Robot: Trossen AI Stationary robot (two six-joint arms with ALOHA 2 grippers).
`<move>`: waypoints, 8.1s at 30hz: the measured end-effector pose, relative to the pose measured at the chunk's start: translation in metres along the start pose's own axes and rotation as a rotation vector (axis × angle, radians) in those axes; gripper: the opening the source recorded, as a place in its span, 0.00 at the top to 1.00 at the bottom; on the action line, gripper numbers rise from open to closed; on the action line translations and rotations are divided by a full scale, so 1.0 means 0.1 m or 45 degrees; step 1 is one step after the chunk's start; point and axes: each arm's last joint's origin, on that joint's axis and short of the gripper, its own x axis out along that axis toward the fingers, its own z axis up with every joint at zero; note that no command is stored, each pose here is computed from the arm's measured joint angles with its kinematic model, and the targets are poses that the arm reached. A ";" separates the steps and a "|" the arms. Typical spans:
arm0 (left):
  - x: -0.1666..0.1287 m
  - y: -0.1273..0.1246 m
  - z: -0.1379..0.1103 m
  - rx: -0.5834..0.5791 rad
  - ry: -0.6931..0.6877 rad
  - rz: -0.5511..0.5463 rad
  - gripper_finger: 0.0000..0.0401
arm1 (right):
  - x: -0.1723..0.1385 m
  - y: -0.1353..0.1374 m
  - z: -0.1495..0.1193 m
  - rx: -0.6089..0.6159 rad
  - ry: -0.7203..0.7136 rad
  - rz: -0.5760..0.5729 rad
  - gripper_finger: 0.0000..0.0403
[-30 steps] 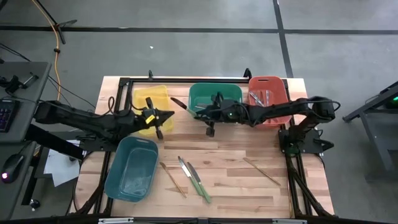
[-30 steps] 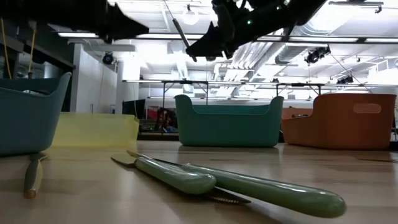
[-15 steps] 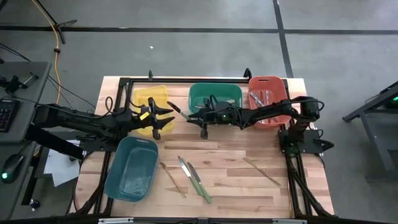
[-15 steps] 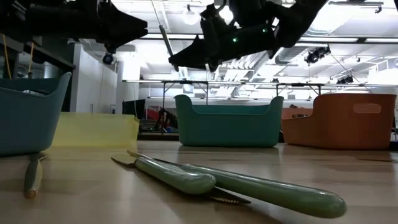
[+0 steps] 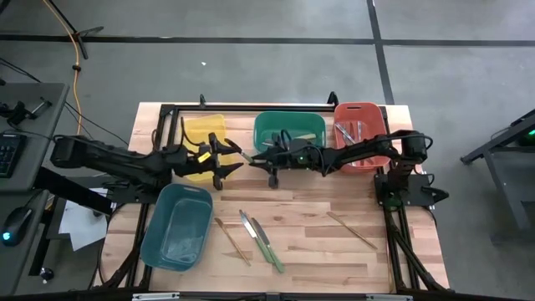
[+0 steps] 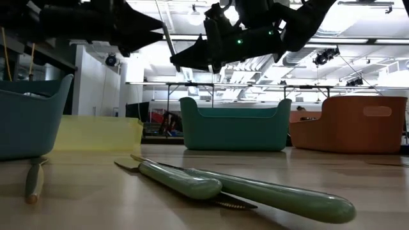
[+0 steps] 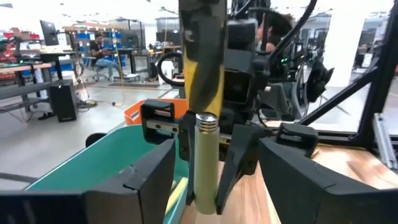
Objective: Sort silverware by color (type)
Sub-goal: Put the green knife into the yellow bin
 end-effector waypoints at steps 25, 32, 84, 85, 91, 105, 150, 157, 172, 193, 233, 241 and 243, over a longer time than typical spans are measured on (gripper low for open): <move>0.15 -0.02 -0.02 0.042 0.022 0.062 0.93 | 0.00 0.05 -0.01 -0.029 0.019 0.020 0.68; -0.02 0.05 0.07 0.096 0.104 0.239 0.93 | -0.08 0.01 0.07 -0.067 0.074 -0.103 0.47; -0.04 1.24 -0.22 -0.717 1.808 0.862 0.93 | -0.75 -0.29 -0.02 0.377 0.044 -0.438 0.45; -0.03 1.26 -0.25 -0.716 1.831 0.861 0.93 | -0.75 -0.29 -0.03 0.377 0.046 -0.438 0.45; 0.03 1.30 -0.46 -0.713 1.961 0.854 0.93 | -0.75 -0.29 -0.03 0.379 0.054 -0.438 0.45; 0.10 1.35 -0.81 -0.696 2.144 0.884 0.93 | -0.75 -0.29 -0.05 0.381 0.081 -0.440 0.45; 0.30 1.38 0.25 -0.507 1.933 0.933 0.67 | -0.76 -0.29 -0.08 0.379 0.118 -0.441 0.45; -0.04 1.23 0.92 -0.441 1.385 1.042 0.67 | -0.75 -0.29 -0.07 0.375 0.106 -0.441 0.45; -0.48 0.98 1.41 -0.309 0.602 0.915 0.67 | -0.76 -0.29 -0.07 0.380 0.110 -0.441 0.45; 0.05 0.06 0.40 -0.066 0.058 -0.076 0.67 | -0.75 -0.29 -0.06 0.371 0.089 -0.440 0.45; 0.18 -0.06 0.25 0.035 0.086 0.153 0.67 | -0.73 1.09 0.48 0.203 0.552 -0.055 0.45; 0.18 -0.06 0.25 0.075 0.089 0.152 0.67 | -0.71 1.72 0.40 0.529 0.848 -0.024 0.45; 0.18 -0.07 0.25 0.074 0.091 0.151 0.67 | -0.64 1.90 0.36 0.545 0.888 -0.015 0.45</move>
